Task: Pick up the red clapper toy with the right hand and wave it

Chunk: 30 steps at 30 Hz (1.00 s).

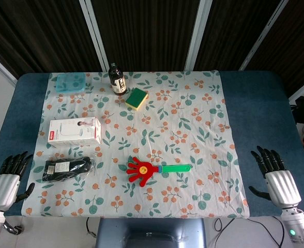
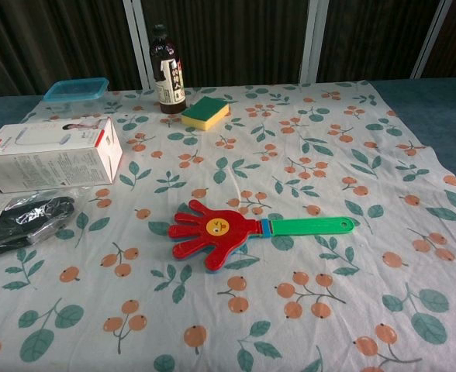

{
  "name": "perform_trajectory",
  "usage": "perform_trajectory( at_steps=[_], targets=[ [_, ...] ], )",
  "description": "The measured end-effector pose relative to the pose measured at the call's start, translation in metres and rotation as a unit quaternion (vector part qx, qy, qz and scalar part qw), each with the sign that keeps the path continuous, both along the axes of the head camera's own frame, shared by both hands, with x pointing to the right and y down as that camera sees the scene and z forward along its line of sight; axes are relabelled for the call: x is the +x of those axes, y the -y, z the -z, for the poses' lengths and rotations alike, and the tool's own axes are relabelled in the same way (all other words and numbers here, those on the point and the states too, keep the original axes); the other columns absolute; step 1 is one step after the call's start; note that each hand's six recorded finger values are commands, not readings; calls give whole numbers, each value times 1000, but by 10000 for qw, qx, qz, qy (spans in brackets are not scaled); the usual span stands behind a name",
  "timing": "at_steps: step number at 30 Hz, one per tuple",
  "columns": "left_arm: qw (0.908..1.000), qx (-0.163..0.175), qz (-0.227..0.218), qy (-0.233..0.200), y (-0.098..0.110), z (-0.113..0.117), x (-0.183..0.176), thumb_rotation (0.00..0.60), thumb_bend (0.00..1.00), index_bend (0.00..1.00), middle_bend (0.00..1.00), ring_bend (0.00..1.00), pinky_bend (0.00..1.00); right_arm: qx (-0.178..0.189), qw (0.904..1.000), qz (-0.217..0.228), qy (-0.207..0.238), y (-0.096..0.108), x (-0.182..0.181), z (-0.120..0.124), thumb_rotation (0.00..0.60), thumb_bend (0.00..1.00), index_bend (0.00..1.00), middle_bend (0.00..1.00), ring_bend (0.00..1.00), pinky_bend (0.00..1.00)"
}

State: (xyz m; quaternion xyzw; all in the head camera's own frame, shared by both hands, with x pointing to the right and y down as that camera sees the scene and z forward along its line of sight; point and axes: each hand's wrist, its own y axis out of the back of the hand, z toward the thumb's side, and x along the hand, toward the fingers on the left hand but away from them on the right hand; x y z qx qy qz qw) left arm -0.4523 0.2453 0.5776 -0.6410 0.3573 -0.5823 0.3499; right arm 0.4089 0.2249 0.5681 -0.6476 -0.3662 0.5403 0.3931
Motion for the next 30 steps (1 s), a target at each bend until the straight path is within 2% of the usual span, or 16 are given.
perform_trajectory(
  at_steps=[6,10,18,23,26,30],
  targets=[
    [10000,-36,8,-29,0,0,0,600,355,0,0,0,27,73,9999,-122,6,0,-1,-2,600,157,0,0,0,0],
    [9999,-16,12,-102,0,2,1,600,349,0,0,0,27,20,9995,-181,275,3,-10,-10,600,158,0,0,0,0],
    [9999,28,54,-108,1,7,-3,600,360,0,0,0,28,-550,9972,19,509,21,-52,-52,600,171,10,0,0,0],
    [9998,0,118,-140,0,9,-7,600,368,3,0,0,28,-849,9939,223,673,30,-85,-72,600,260,141,0,0,0],
    [9997,-13,158,-186,-1,14,-9,600,368,1,0,0,29,-1234,9881,249,880,36,-113,-93,600,313,219,0,0,0],
    [9995,-33,144,-275,-2,17,-8,600,366,0,0,0,31,-1600,9810,174,1084,46,-155,-120,600,337,292,0,0,0]
  ],
)
